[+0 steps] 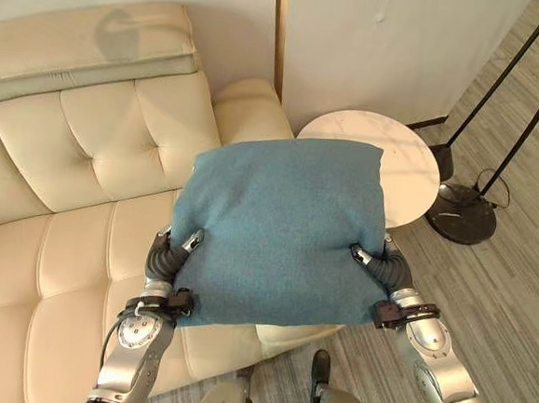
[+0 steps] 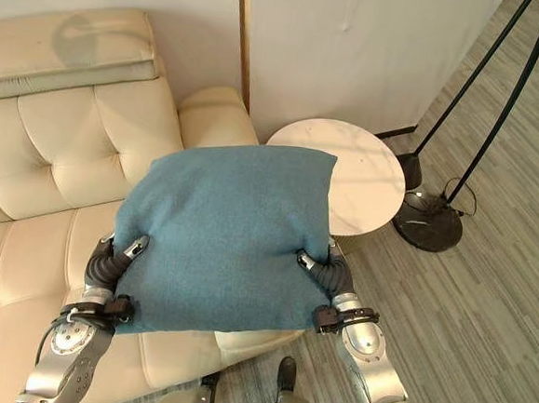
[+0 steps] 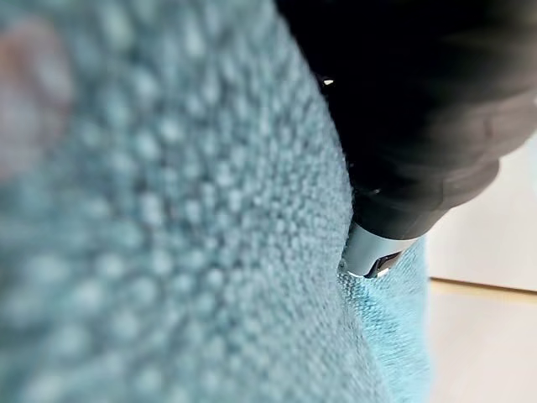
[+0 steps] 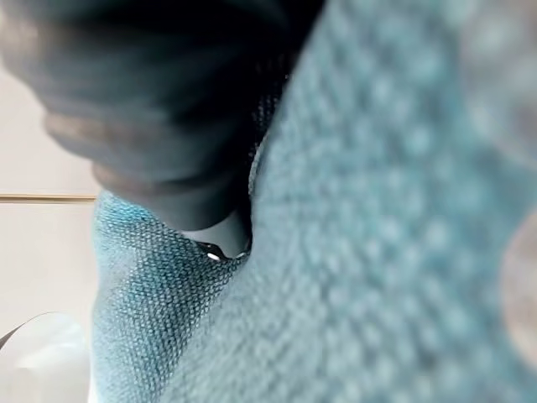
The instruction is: Pick up all the scattered cushions and arrange them neatly on the sofa.
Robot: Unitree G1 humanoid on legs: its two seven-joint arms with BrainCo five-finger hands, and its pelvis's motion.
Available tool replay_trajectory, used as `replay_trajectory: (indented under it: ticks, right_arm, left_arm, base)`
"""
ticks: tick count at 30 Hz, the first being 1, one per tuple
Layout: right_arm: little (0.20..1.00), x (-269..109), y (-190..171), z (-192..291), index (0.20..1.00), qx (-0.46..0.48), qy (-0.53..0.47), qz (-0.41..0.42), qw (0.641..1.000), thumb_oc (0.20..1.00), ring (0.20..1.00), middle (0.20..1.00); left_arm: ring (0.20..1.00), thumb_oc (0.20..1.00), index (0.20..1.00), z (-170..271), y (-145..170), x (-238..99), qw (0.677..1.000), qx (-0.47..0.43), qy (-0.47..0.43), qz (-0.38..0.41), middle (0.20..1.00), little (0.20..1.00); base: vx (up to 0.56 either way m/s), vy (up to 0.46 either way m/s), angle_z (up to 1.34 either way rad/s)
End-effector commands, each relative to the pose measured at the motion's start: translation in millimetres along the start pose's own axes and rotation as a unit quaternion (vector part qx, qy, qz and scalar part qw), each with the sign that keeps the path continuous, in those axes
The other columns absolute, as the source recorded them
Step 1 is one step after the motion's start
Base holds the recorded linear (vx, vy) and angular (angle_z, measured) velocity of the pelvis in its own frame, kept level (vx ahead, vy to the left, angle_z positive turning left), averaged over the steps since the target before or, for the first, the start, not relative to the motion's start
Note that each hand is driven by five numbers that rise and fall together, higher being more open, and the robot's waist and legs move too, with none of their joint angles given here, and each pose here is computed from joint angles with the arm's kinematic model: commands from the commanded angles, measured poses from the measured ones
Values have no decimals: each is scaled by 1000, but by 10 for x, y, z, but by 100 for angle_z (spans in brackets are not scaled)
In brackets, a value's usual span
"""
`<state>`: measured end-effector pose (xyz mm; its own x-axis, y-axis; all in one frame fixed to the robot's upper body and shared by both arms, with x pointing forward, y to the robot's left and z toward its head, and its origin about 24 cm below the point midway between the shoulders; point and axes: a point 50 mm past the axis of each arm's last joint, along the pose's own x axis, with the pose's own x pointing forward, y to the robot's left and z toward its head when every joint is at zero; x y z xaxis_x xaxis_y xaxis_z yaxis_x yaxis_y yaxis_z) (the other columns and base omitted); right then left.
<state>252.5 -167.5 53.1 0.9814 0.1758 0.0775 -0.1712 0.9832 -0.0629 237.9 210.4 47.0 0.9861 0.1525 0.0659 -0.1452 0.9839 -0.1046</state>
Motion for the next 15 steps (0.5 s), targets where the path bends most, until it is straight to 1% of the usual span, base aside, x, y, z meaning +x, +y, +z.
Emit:
replay_trajectory:
  ticks: [1,4,6,8,10,12,13,15]
  right_arm:
    - [200,96,230,485,200,10,-147,37,988,200,200,200]
    - [200,81,124,503,200,-2,-152,22,988,200,200,200]
    - [200,58,31,494,200,-12,-147,10,989,200,200,200]
    - [200,52,-36,490,200,-21,-142,2,990,200,200,200]
    - [200,23,-64,461,200,-19,-134,-3,991,200,200,200]
    - [200,5,-64,457,200,-17,-133,-2,991,200,200,200]
    - [200,-30,-60,465,200,-11,-136,2,991,200,200,200]
    - [200,-40,-69,470,200,-10,-138,1,990,200,200,200]
  left_arm:
    - [200,200,200,463,-264,103,987,33,-133,-85,200,200]
    - [200,200,200,496,-264,97,986,39,-144,-80,200,200]
    - [200,200,200,500,-322,106,985,27,-146,-83,200,200]
    - [200,200,200,502,-371,117,985,19,-147,-93,200,200]
    - [200,200,200,505,-400,115,983,19,-147,-105,200,200]
    - [200,200,200,507,-422,110,983,19,-148,-111,200,200]
    - [200,200,200,499,-506,101,981,4,-147,-126,200,200]
    - [200,200,200,497,-536,105,980,-1,-146,-133,200,200]
  base:
    - [-198,-296,50]
    - [-262,-284,40]
    - [-366,-222,83]
    - [-325,-102,86]
    - [-225,-80,32]
    - [-156,-72,108]
    - [-136,-63,116]
    - [-77,-43,89]
